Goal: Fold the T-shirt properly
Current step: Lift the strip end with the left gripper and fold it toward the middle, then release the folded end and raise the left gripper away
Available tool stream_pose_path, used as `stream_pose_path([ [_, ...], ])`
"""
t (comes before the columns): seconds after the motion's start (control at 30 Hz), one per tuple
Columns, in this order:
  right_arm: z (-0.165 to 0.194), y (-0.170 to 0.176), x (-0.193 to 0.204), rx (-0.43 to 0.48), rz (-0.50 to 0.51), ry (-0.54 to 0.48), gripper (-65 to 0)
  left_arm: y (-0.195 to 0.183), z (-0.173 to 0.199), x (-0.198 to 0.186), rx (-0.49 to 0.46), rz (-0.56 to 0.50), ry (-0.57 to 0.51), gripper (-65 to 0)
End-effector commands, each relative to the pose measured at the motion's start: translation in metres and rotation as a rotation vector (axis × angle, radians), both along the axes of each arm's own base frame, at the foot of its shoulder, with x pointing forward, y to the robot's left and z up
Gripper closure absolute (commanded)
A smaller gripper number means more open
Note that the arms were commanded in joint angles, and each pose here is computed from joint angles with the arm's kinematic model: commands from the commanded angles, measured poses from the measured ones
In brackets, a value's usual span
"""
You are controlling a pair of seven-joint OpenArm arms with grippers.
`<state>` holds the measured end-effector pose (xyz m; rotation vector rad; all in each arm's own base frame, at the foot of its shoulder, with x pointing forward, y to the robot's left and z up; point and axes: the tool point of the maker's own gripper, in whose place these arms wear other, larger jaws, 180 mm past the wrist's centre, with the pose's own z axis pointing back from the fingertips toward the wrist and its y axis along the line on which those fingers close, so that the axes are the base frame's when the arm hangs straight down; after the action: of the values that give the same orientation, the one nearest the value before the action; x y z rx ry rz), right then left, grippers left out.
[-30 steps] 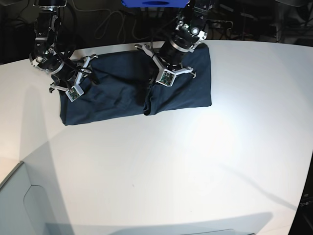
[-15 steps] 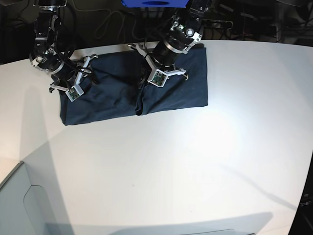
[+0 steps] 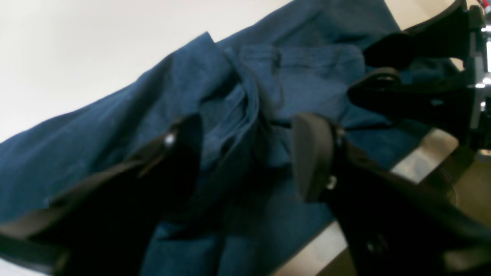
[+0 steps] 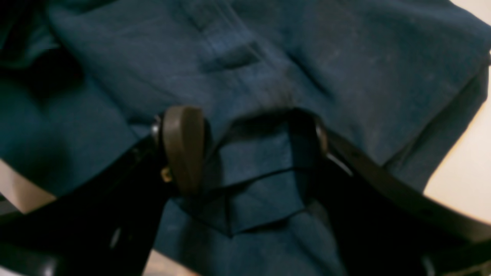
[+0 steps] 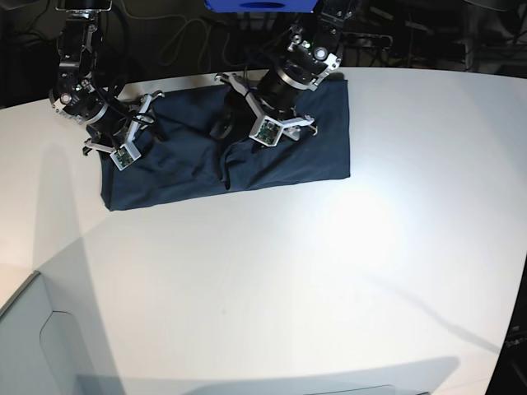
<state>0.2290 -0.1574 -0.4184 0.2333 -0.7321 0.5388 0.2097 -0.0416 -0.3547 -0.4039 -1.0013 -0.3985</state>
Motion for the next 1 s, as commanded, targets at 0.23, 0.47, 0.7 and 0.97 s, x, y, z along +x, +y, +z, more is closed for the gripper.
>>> stream_pose_path([
  [0.23, 0.020, 0.000, 0.011, -0.016, 0.017, -0.062, -34.0, 0.037, 0.064, 0.021, -0.036, 0.122, -0.168, -36.2],
  [0.47, 0.036, 0.004, 0.018, -0.023, 0.029, -0.112, -34.1, 0.094, 0.033, 0.028, 0.068, 0.246, -0.111, -36.2],
  [0.7, 0.038, 0.004, 0.019, -0.022, 0.029, -0.120, -34.1, 0.072, -0.008, 0.010, 0.063, 0.187, 0.006, -36.2],
  [0.97, 0.042, -0.006, 0.022, -0.032, 0.004, -0.134, -34.1, -0.003, -0.035, -0.030, 0.046, -0.096, 0.077, -36.2],
])
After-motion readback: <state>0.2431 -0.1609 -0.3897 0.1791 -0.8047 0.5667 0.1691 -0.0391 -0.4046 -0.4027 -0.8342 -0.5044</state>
